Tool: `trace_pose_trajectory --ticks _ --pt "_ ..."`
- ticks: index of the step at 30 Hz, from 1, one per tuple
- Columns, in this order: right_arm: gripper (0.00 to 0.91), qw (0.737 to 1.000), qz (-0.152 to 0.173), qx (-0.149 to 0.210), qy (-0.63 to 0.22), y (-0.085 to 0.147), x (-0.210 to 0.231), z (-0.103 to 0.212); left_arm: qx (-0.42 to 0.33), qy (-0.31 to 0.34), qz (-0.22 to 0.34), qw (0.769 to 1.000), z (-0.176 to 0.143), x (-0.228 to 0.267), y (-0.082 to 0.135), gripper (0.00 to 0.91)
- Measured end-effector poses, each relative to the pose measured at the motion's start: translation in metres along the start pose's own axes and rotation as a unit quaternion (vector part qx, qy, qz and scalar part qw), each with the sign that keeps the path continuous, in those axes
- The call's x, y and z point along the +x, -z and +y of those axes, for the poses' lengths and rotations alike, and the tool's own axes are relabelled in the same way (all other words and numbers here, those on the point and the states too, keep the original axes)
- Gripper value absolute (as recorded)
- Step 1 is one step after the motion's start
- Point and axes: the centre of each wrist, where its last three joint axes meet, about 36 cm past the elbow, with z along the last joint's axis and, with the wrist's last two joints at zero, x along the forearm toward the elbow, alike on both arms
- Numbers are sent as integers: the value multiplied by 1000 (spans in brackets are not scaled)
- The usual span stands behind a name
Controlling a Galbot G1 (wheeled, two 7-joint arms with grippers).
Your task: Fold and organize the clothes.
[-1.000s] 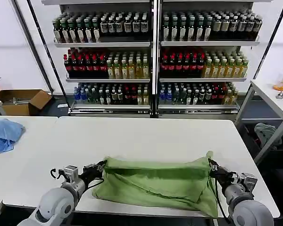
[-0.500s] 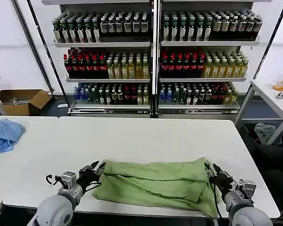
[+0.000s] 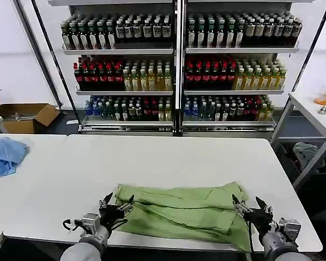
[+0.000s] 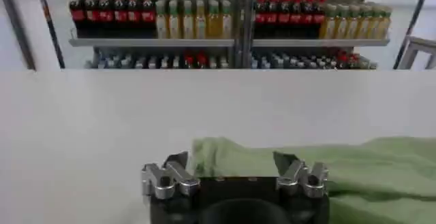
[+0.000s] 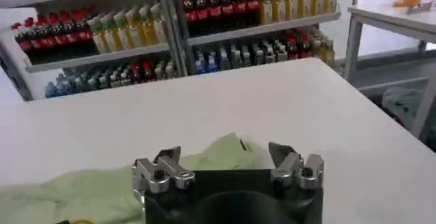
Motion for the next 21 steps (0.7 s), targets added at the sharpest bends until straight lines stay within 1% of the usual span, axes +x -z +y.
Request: trace_pose_trajectory --ticks 3,4,5,6,7,8,10,11,21 --pt "907 1000 -1 1 -1 0 4 0 -1 11 2 1000 -6 -6 -8 907" --pt "907 1000 -1 2 -1 0 5 0 -1 16 4 1000 -8 -8 -10 645" --pt "907 1000 -1 2 -1 1 6 0 -2 20 5 1000 -9 -10 -13 534" --pt "907 1000 -2 3 -1 1 7 0 -3 24 6 1000 -10 -11 -15 322" --pt "907 1000 -2 3 -1 1 7 0 -4 28 7 1000 -12 -13 -18 242" --pt "907 1000 -3 4 -1 2 8 0 -5 32 7 999 -13 -15 -20 141" --pt "907 1000 -2 4 -1 2 8 0 -6 37 8 999 -15 -18 -24 71" --pt "907 1000 -2 4 0 2 9 1 -7 41 8 999 -15 -20 -26 60" --pt "907 1000 -9 12 1 10 13 0 -1 53 10 999 -7 -26 -40 40"
